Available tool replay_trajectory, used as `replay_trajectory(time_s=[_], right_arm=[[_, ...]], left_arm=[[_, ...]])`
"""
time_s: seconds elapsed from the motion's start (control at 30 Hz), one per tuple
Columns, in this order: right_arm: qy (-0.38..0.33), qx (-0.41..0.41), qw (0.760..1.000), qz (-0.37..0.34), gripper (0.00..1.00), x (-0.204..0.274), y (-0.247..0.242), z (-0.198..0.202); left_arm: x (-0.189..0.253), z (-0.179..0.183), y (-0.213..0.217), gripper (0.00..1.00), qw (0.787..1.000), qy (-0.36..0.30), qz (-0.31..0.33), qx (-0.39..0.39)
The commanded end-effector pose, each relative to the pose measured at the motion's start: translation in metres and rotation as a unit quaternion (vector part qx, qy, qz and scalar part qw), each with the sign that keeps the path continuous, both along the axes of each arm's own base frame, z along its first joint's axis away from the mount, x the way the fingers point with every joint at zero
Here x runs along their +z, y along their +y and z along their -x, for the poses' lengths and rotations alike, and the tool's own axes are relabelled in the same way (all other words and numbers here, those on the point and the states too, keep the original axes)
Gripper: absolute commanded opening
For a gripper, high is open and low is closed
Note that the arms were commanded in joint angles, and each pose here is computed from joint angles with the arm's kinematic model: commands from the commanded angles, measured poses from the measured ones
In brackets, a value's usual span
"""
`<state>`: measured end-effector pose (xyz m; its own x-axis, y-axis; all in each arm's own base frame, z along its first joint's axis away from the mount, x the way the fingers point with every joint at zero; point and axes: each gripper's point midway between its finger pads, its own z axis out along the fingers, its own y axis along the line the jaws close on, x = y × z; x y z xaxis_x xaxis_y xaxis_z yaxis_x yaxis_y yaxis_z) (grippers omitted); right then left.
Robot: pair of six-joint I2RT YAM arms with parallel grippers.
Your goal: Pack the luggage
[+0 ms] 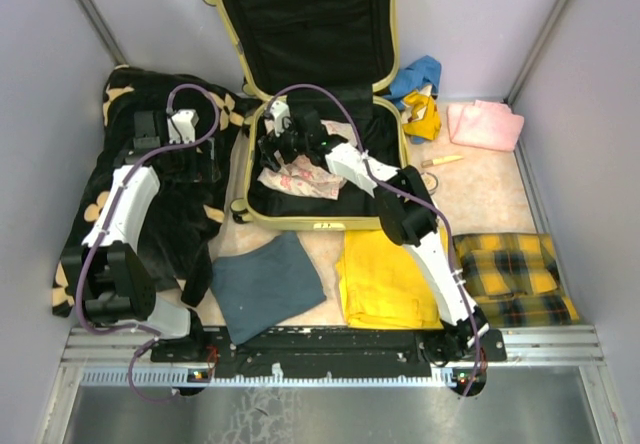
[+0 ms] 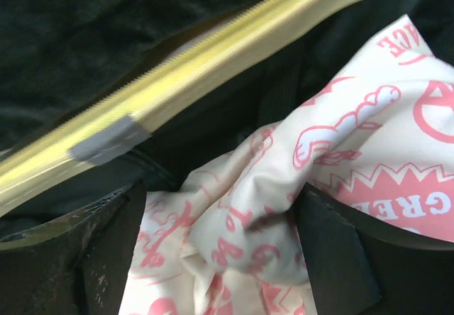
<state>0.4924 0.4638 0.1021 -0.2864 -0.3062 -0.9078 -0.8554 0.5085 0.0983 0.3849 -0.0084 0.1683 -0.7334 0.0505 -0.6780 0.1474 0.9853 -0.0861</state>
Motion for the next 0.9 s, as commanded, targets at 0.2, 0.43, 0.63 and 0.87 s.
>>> replay_trajectory(time_s=[0.2,0.43,0.63,0.87], right_arm=[[-0.082,0.079,0.993,-0.023,0.9,0.171,-0.027,0.064],[-0.018,0.06,0.998,0.014,0.83,0.152,-0.083,0.09],[0.028,0.05,0.996,0.061,0.75,0.095,-0.119,0.115],[0.07,0.024,0.988,0.136,0.57,0.01,-0.136,0.107]], left_arm=[[0.029,0.024,-0.015,1.0,0.996,-0.01,-0.008,-0.084],[0.054,0.047,-0.046,1.0,0.979,-0.05,0.025,-0.196],[0.052,0.058,-0.06,1.0,0.968,-0.039,0.049,-0.241],[0.051,0.057,-0.063,1.0,0.968,-0.034,0.06,-0.243]])
